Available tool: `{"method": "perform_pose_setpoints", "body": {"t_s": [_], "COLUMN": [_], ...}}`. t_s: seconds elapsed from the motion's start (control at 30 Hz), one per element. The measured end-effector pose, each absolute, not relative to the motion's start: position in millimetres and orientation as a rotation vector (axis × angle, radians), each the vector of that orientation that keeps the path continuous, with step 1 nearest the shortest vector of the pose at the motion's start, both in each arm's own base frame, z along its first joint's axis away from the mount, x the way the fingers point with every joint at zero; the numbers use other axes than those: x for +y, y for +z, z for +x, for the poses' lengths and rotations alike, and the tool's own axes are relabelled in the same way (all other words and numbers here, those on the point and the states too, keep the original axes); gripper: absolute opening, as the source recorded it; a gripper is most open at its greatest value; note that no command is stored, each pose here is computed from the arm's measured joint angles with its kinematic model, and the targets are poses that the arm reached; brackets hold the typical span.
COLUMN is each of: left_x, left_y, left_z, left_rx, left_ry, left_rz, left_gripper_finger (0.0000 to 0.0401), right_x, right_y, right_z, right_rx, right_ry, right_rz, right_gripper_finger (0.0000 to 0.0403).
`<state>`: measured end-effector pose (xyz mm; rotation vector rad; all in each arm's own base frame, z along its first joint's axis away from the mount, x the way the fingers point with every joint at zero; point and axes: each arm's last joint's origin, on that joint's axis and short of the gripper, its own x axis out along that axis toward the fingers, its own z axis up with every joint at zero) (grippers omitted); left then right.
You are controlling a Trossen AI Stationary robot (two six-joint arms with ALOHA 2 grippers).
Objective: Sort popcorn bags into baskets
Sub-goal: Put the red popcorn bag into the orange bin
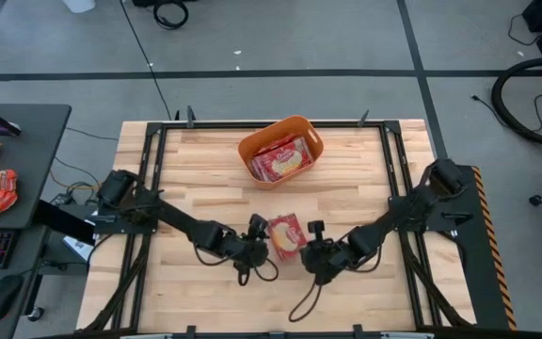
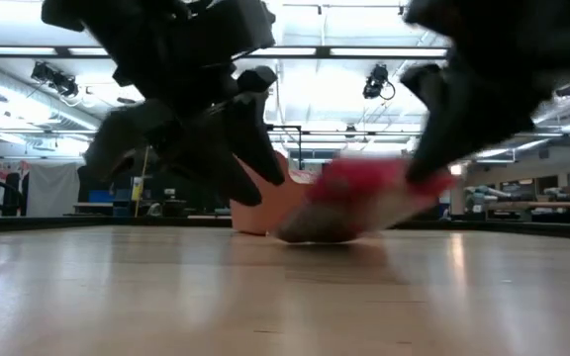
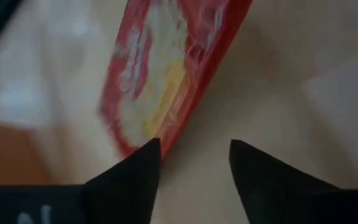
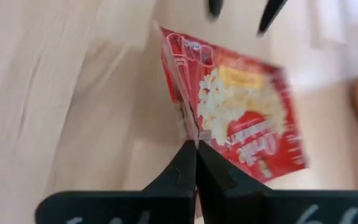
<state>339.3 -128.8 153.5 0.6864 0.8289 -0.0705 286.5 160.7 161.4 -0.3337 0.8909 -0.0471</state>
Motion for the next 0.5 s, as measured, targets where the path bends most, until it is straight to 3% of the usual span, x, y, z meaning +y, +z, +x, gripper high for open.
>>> {"method": "perform_pose_setpoints", "body": {"t_s": [0.23,0.5], "left_x": [-128,-115], "left_y": [178,189], "left_z": [330,334], "left_rx": [0.775,0.751], "left_ry": [0.145,0.118], "left_rz": [0.709,0.524], "left_gripper_finger": [0.0223,0.0216], "right_x": [139,121], "right_y": [225,258], "right_z": [294,297], "right_rx": [0.816,0.734], "right_ry": [-0.084,-0.061], "right_rz": [-0.099,0.028], "right_gripper_finger": [0.0004,0.0004]}}
